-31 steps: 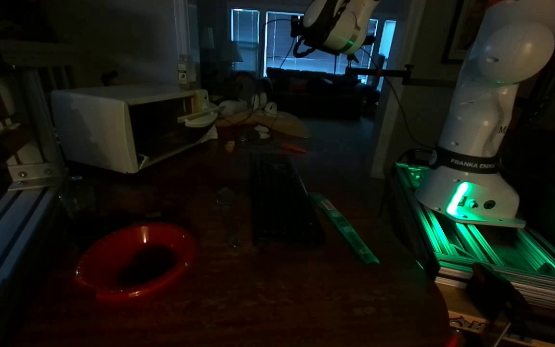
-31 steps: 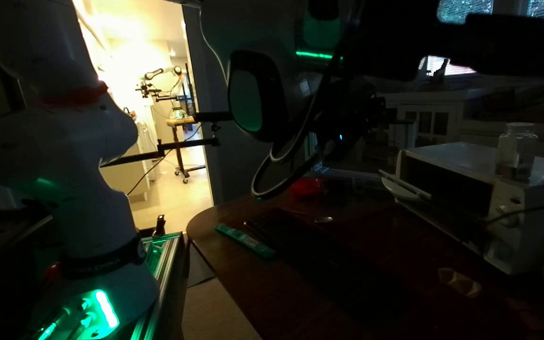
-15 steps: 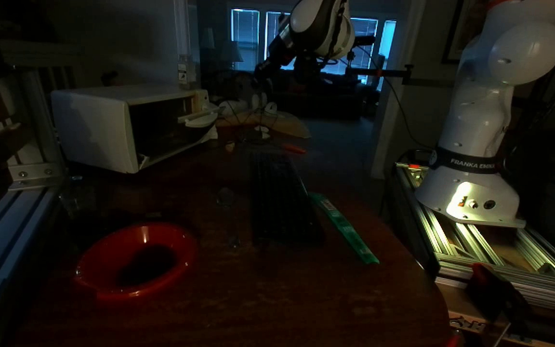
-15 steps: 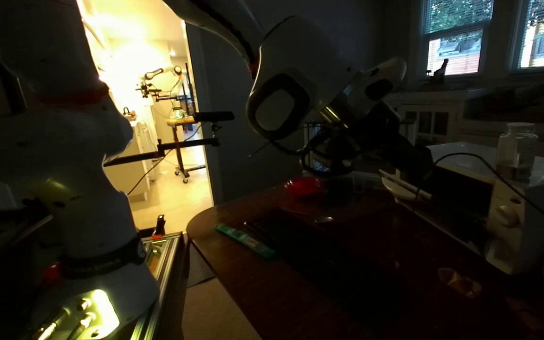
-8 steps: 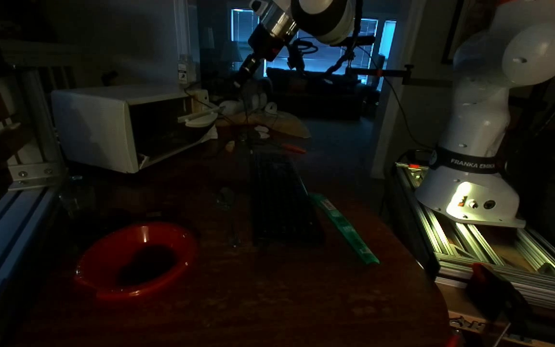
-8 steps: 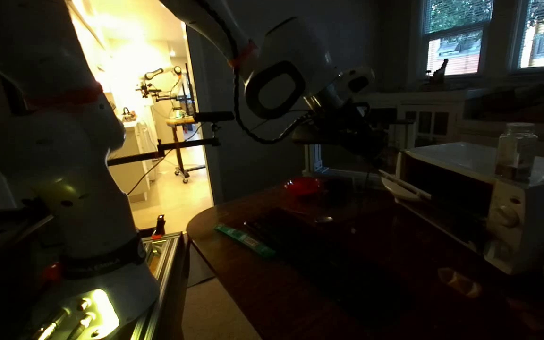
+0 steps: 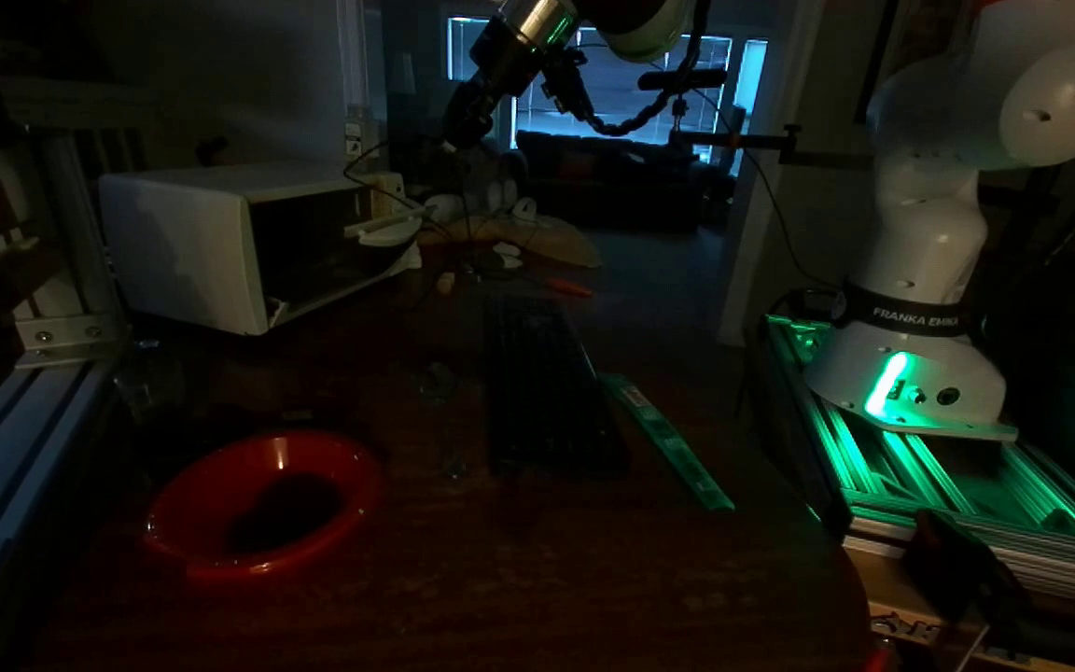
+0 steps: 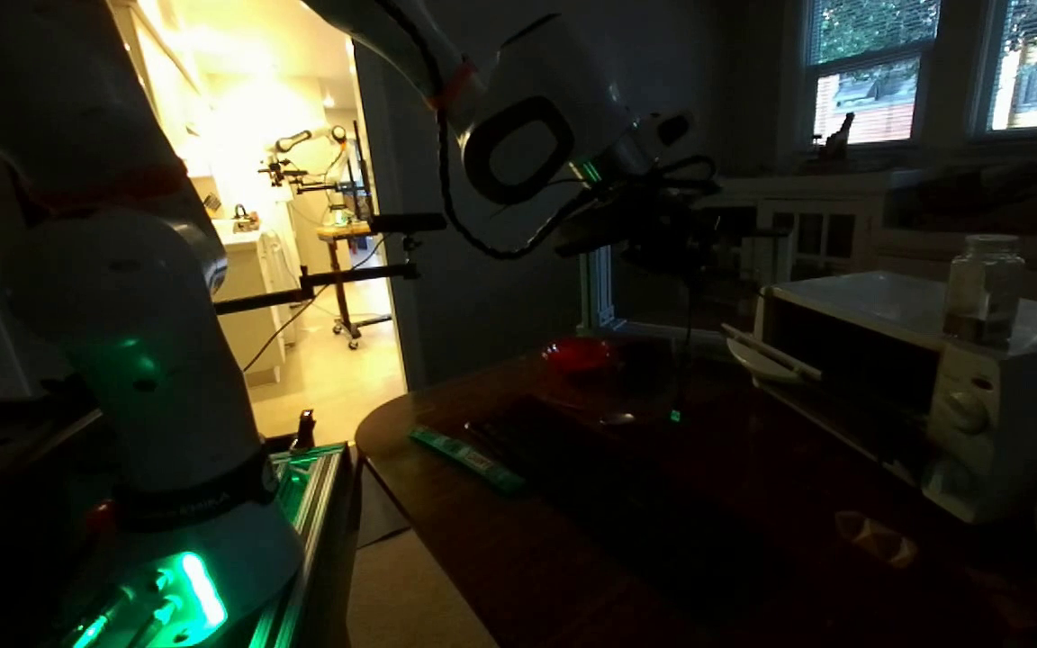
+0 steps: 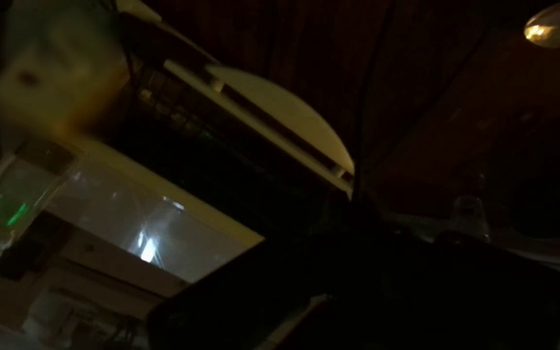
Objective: Move the mouse cable to the left and place the mouse on the right
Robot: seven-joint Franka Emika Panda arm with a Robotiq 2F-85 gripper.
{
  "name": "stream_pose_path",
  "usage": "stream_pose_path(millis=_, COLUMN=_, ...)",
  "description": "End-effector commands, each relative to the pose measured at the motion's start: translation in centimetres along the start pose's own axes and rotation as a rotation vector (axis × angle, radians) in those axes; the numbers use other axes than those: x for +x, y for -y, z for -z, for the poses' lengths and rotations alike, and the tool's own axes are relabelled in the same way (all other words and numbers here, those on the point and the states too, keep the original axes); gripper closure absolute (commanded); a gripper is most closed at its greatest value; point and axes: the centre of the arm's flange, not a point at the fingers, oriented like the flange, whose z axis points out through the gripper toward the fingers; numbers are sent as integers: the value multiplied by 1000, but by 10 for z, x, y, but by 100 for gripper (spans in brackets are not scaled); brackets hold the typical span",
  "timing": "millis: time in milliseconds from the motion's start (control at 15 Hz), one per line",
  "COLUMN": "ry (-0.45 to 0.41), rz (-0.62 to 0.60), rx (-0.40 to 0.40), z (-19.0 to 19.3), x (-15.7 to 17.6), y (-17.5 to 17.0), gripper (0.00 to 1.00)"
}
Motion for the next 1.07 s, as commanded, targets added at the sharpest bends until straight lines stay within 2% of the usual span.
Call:
stream_pose_path(millis=0, ry=-141, rz=131, rx=-62, z=26, x=-9, y=-2, gripper=99)
stream_pose_path(millis=467, ry=-415, rz=354, rx=-196, z=69, x=-4, y=15, gripper=99)
stream_pose_path(millis=600, ry=-486, rz=256, rx=-303, z=76, x=-6, y=7, gripper=99)
stream_pose_path(millis=800, ry=-505, rz=121, rx=-462, z=84, x=-21, y=-19, gripper=99)
stream_pose_path(millis=1000, ry=-537, rz=13, rx=-614, z=92, x=-36, y=-31, gripper=99)
